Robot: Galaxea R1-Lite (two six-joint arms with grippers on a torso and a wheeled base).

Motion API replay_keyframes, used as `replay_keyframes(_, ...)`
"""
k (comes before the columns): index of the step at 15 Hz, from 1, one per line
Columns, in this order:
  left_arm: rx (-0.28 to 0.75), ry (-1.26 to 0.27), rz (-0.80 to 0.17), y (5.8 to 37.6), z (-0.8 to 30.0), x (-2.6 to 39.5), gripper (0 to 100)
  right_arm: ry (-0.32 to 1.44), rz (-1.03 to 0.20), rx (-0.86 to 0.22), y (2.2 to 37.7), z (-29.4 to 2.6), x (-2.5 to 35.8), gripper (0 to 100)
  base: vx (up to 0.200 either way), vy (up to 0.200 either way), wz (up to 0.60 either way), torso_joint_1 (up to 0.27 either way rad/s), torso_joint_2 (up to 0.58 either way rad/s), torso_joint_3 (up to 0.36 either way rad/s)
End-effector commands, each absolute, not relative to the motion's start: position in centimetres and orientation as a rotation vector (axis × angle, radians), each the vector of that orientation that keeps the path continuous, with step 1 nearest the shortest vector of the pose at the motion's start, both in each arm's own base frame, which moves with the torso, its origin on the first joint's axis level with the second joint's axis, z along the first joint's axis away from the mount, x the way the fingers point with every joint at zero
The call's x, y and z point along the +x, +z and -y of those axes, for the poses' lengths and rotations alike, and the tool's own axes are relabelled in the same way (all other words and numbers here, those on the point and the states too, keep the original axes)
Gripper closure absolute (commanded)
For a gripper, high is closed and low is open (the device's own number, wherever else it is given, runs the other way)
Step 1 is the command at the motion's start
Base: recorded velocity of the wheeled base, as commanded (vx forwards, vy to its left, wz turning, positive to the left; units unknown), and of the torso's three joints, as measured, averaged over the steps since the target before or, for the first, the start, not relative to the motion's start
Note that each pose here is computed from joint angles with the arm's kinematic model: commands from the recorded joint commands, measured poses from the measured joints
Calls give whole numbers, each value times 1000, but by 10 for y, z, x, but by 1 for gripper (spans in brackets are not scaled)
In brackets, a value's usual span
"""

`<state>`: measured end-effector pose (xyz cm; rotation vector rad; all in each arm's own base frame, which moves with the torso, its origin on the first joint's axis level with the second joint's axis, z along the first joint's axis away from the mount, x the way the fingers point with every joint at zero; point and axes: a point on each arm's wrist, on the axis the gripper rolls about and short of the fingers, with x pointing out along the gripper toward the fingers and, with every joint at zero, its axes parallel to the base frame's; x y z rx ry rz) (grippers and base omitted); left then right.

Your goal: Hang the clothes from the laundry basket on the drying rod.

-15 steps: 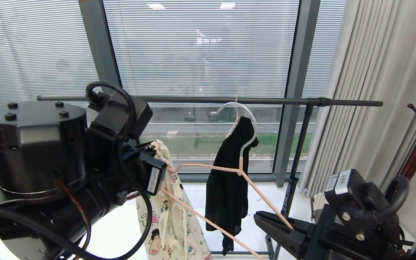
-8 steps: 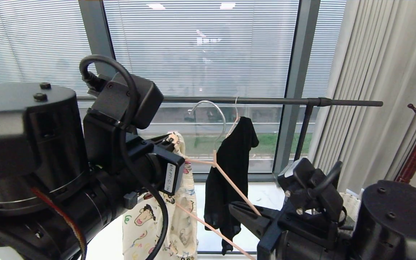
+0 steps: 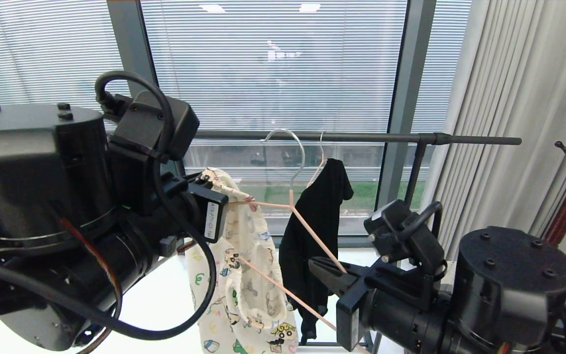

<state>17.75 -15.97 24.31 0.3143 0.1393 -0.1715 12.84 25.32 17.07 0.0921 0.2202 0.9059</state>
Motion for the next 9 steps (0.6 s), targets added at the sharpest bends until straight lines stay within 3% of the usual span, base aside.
replay_keyframes(1, 316, -99, -152, 243, 152, 193, 100, 904, -173, 123, 186, -233, 121, 100, 0, 0, 0, 0, 0, 0)
replay_keyframes(5, 288, -45, -122, 249, 155, 208, 100, 905, -154, 123, 189, -208, 109, 100, 0, 0, 0, 0, 0, 0)
replay_keyframes(9, 281, -128, -112, 248, 175, 193, 100, 901, -148, 126, 191, -212, 113, 100, 0, 0, 0, 0, 0, 0)
